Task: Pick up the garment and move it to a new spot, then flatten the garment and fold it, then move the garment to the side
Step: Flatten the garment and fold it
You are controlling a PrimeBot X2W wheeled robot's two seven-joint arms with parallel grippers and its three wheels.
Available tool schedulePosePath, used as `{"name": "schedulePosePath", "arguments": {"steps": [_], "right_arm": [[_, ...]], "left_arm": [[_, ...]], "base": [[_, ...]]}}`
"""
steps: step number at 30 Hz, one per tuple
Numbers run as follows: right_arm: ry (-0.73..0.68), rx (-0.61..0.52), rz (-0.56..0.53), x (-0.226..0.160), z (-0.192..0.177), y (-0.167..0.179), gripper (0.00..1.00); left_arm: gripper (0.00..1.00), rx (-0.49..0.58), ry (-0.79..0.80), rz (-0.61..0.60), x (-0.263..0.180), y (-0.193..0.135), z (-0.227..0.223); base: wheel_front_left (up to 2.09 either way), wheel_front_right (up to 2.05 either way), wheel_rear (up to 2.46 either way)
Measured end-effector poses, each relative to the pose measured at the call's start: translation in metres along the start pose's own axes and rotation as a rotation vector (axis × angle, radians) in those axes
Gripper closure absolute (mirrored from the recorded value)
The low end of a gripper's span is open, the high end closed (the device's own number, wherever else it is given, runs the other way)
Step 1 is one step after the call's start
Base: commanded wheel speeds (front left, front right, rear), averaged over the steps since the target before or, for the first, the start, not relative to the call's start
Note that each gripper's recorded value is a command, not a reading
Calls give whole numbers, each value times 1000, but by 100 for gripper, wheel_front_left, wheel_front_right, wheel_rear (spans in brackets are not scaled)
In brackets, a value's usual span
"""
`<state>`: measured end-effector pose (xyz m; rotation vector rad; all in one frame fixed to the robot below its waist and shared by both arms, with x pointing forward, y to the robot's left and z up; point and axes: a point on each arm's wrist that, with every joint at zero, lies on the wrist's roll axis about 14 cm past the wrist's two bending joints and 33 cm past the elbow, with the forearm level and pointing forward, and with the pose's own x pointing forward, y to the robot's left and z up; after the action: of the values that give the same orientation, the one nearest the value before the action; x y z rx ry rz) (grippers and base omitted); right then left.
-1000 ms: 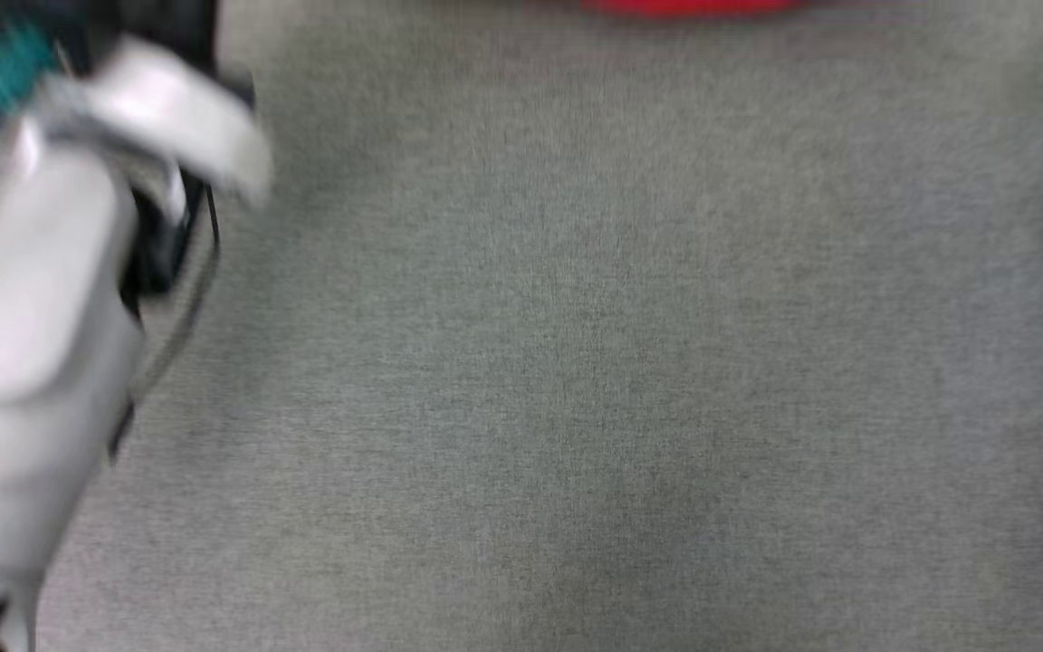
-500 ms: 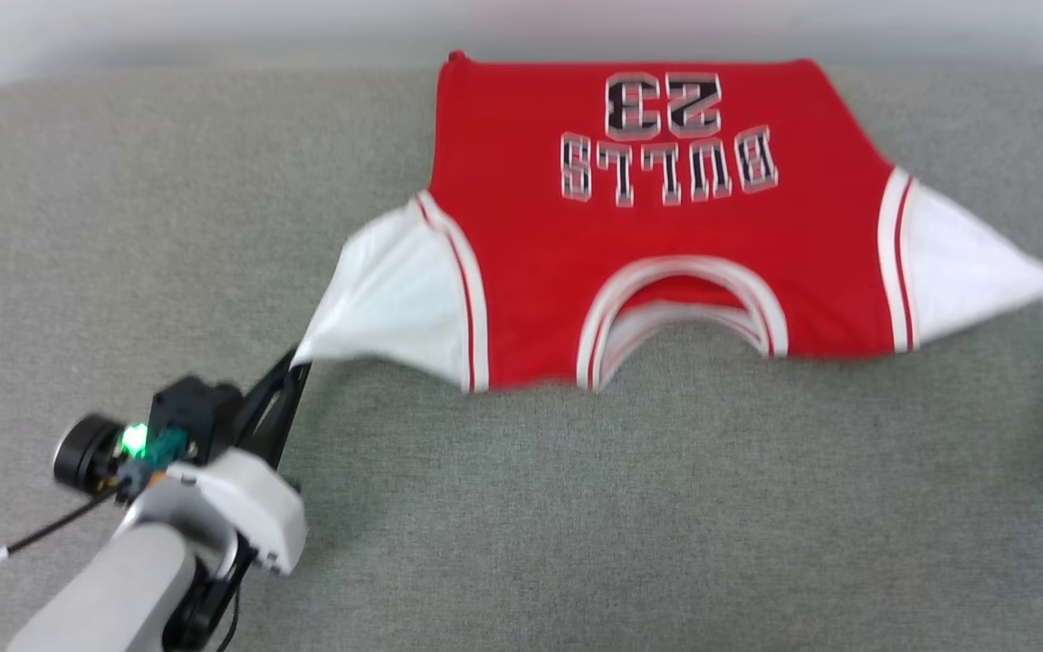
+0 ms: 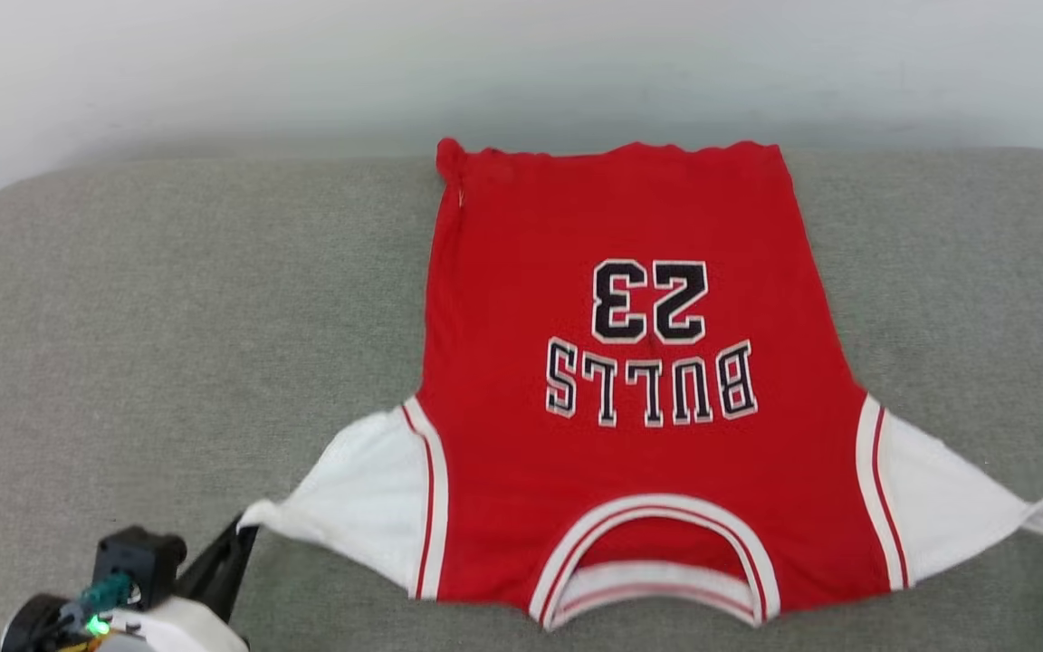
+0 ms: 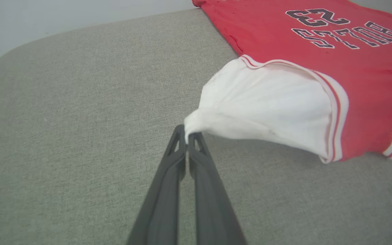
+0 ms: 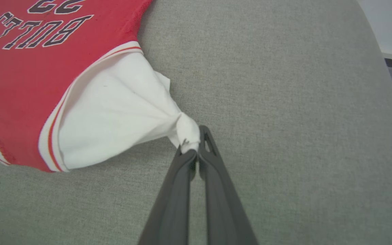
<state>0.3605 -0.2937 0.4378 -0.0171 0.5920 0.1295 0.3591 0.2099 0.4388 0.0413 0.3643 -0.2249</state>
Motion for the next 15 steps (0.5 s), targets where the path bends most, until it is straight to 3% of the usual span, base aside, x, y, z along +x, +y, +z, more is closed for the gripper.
{"name": "schedulePosePath", "arguments": {"steps": [6,10,11,12,15], "right_arm": [[110,19,-3,-23,-36,1,100],[136,39,15,-24,-39,10,100],[143,35,16,-23,-39,11,66],[138,22,19,-22,-36,12,3],[167,24,44,-17,-33,19,0]], "left_arm": [[100,-36,98,-19,-22,-8,-27],[100,-58,132,-55,-27,-16,-32],[100,-59,134,-62,-27,-18,-33],[100,-61,137,-66,-28,-19,-33],[100,-69,123,-85,-26,-24,-26]], "base": [[0,0,0],[0,0,0],[0,0,0],[0,0,0],[0,0,0]]}}
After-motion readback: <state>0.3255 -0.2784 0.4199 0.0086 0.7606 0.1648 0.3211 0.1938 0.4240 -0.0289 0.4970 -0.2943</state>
